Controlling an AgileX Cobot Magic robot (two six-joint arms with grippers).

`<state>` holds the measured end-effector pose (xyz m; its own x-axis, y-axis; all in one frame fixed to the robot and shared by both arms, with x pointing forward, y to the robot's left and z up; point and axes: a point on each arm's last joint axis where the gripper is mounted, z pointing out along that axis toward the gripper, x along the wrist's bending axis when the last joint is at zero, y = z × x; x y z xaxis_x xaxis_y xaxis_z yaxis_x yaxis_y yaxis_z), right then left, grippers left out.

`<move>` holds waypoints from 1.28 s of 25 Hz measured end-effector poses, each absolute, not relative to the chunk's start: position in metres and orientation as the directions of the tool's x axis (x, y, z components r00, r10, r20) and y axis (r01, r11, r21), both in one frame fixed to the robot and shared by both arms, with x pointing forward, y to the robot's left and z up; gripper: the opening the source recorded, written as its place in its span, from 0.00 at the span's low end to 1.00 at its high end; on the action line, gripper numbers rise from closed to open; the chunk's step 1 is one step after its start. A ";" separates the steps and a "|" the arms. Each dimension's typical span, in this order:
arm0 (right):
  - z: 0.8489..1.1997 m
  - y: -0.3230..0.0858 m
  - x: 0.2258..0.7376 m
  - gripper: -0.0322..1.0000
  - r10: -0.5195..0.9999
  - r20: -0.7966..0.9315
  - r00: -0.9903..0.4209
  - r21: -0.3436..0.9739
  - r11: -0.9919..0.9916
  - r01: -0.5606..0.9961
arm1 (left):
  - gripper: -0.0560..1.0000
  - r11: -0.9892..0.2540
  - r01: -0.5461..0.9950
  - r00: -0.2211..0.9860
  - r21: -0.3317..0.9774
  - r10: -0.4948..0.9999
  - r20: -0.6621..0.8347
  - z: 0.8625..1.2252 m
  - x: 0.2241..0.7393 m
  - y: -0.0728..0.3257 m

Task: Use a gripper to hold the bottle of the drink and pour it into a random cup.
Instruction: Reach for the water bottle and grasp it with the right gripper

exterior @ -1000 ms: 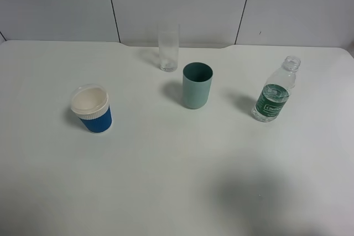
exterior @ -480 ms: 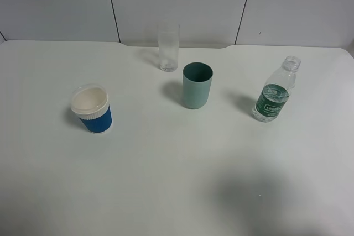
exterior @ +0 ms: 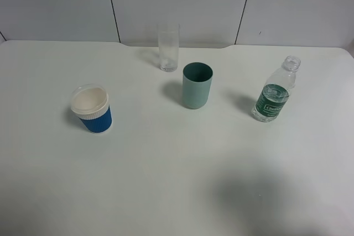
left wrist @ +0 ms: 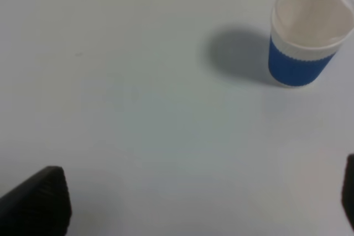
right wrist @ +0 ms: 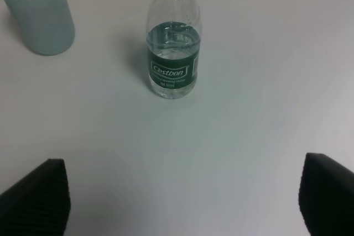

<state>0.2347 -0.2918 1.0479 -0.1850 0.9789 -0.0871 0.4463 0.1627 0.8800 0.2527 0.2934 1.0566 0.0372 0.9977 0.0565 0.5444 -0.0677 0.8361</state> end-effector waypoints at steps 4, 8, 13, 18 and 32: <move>1.048 -0.292 0.235 0.82 0.979 -0.087 -0.185 0.880 0.163 0.446 | 0.99 -0.068 0.544 0.037 0.836 0.998 0.056 1.057 0.253 0.293; 1.048 -0.292 0.235 0.82 0.979 -0.087 -0.185 0.880 0.163 0.446 | 0.99 -0.068 0.544 0.037 0.836 0.998 0.056 1.057 0.253 0.293; 1.048 -0.292 0.235 0.82 0.979 -0.087 -0.185 0.880 0.163 0.446 | 0.99 -0.068 0.544 0.037 0.836 0.998 0.056 1.057 0.253 0.293; 1.048 -0.292 0.234 0.82 0.972 -0.087 -0.218 0.880 0.178 0.441 | 0.99 -0.068 0.544 0.037 0.836 0.998 0.056 1.057 0.253 0.293; 1.067 -0.286 0.269 0.82 0.974 -0.029 -0.225 0.881 0.131 0.454 | 0.99 -0.068 0.544 0.037 0.836 0.998 0.056 1.057 0.253 0.293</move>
<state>0.2693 -0.2862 1.0666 -0.2250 0.9739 -0.0290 0.4540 0.1311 0.8813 0.2527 0.2934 1.0566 0.0372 0.9977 0.0565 0.5444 -0.0677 0.8361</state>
